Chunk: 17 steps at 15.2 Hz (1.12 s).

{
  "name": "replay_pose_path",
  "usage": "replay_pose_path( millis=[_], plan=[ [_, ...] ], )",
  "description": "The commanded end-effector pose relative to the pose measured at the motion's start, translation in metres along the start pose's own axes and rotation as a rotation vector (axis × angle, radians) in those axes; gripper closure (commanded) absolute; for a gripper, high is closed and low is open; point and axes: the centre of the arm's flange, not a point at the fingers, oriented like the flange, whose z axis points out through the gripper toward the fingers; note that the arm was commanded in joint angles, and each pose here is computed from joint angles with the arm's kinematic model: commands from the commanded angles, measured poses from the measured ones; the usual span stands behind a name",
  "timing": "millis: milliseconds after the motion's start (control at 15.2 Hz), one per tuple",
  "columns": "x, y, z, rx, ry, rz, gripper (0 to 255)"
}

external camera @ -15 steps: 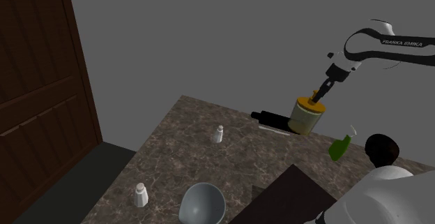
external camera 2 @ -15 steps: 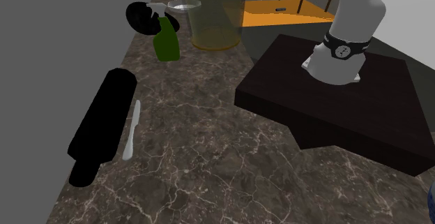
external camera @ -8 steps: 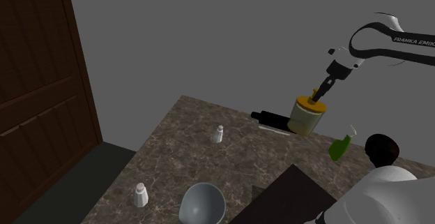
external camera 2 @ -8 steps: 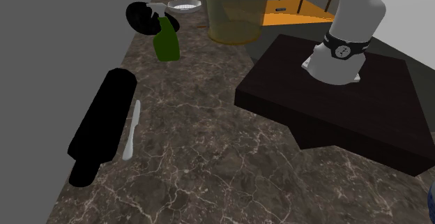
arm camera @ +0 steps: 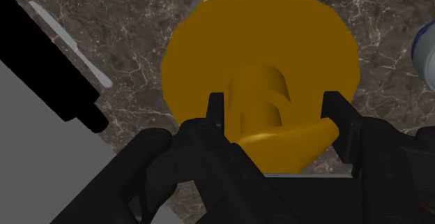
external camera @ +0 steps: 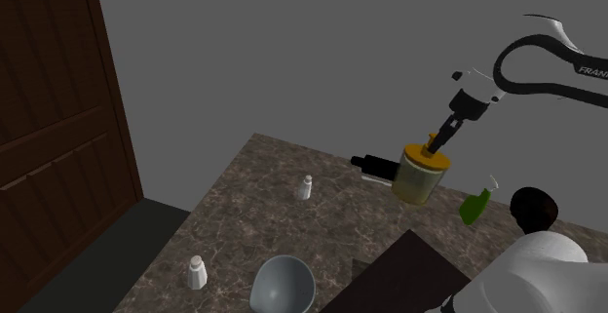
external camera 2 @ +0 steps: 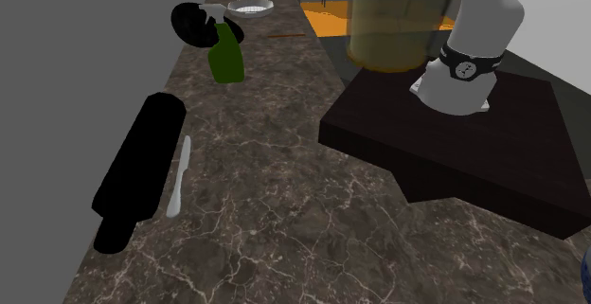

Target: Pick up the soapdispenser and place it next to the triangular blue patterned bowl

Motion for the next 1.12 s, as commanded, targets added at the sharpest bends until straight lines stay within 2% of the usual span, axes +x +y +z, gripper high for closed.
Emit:
replay_pose_path(
  millis=[0, 1056],
  plan=[
    [-0.001, -0.027, 0.002, -0.001, 0.000, 0.002, 255],
    [-0.001, -0.239, 0.004, -0.001, 0.000, 0.002, 255]
  ],
)
